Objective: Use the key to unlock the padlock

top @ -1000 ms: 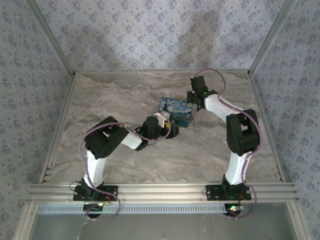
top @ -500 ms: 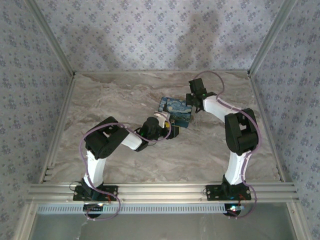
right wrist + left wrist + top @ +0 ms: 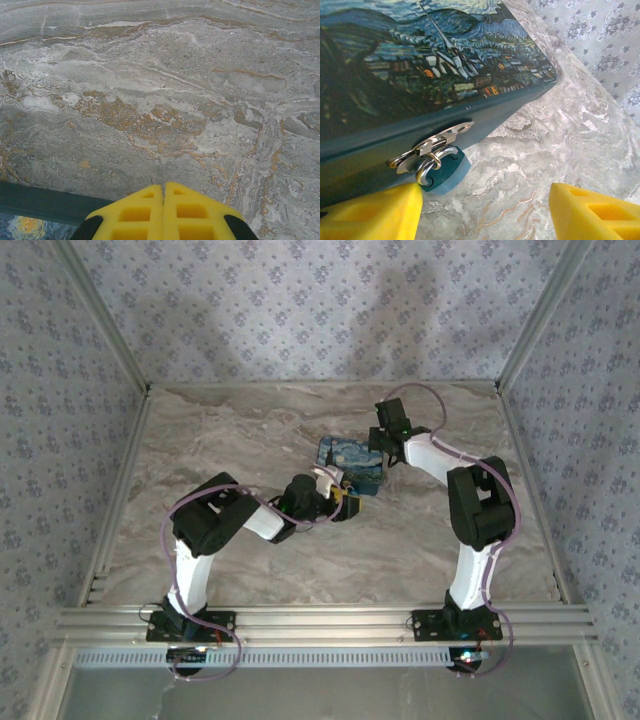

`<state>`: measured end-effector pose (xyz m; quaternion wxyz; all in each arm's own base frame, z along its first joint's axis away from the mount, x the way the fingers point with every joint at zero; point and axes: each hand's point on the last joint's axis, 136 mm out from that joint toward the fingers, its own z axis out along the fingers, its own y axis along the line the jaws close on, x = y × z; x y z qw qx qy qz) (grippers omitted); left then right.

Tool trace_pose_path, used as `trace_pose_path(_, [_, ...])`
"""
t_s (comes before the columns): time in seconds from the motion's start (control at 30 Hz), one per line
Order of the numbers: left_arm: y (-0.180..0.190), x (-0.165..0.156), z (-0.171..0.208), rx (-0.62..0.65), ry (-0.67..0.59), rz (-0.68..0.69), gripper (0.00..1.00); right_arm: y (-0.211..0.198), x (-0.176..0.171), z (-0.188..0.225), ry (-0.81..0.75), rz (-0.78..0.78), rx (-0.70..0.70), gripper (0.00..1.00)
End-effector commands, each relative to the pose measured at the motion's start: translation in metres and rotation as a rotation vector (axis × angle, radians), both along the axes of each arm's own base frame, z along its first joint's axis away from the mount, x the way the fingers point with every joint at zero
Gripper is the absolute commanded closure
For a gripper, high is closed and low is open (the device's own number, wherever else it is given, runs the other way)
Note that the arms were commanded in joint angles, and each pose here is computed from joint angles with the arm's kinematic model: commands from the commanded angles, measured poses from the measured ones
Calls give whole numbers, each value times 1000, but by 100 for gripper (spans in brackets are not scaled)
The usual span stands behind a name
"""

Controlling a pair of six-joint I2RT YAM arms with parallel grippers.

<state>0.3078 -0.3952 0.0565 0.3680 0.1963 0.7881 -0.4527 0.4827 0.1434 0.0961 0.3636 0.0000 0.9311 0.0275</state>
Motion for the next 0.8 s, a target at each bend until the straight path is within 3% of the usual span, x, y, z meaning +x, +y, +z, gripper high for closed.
trace_pose_path(0.0, [-1,-7,-4,-43,29,-42,32,9,-16,-29,86,22,4,100])
trace_pose_path(0.2, [-2,-5,-3,-96,47,-31,33,9,-17,-29,85,23,5,100])
trace_pose_path(0.33, [-4,-5,-2,-131,67,-41,42,9,-17,-30,85,22,8,100])
trace_pose_path(0.77, [2,0,-15,-93,102,31,34,13,-17,-28,81,30,13,100])
